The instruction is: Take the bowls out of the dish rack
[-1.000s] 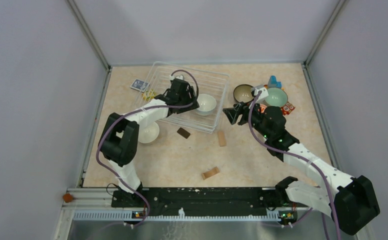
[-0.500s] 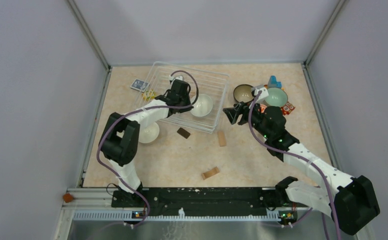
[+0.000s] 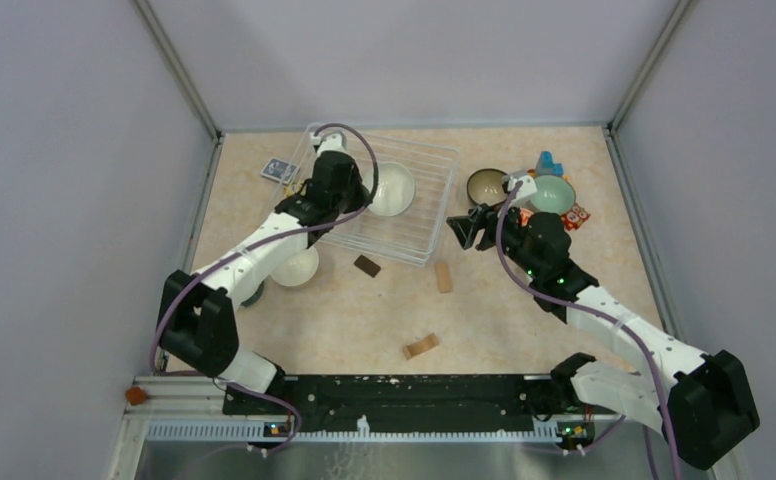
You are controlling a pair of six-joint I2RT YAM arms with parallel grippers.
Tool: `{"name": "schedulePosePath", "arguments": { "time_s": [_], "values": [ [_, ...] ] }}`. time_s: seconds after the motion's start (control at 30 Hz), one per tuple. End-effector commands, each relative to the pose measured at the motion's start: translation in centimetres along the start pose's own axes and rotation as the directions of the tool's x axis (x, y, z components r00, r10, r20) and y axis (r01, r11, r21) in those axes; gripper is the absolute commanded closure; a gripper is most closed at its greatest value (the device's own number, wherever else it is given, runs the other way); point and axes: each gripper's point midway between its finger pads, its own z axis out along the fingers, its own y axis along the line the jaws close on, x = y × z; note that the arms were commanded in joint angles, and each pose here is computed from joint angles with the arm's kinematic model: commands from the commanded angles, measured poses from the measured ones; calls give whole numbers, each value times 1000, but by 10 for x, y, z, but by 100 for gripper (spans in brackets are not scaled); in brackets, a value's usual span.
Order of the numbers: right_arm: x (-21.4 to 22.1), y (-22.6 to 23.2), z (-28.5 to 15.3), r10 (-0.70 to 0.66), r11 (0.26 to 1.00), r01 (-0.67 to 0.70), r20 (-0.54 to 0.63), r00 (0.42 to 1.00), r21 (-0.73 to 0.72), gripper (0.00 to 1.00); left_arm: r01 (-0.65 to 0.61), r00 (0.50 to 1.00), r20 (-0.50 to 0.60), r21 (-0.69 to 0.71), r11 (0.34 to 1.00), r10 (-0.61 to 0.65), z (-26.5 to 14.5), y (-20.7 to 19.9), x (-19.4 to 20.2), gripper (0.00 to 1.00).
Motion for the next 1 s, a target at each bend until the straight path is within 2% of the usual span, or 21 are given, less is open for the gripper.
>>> {"name": "schedulePosePath", "arguments": {
  "time_s": [0.0,0.2,0.3,0.4,0.53,0.6,0.73,0.97],
  "values": [
    [-21,5,2,-12,1000,12,46,999,-10,40,-22,983,181,108,994,2,-34,-24,-48,100],
    [-26,8,2,10,1000,-10,28,1000,-5,41,-104,979,196,259,960,53,-58,-50,-51,100],
    [-28,10,4,27,1000,-27,2,1000,-5,41,-113,980,189,286,952,60,-61,-57,-47,100],
    [-34,10,5,42,999,-41,-31,999,25,40,-120,980,186,240,963,76,-58,-58,-39,100],
    [-40,10,5,41,997,-35,-70,997,75,27,-172,969,208,176,969,134,-58,-70,-29,100],
    [-36,7,3,45,994,-35,-103,994,103,25,-202,961,221,144,969,168,-59,-77,-25,100],
    [-33,6,1,55,993,-41,-120,991,113,25,-262,940,252,104,959,230,-65,-95,-20,100],
    [-19,-4,2,75,985,-46,-168,983,169,33,-341,904,290,45,939,314,-68,-119,-13,100]
  ]
}}
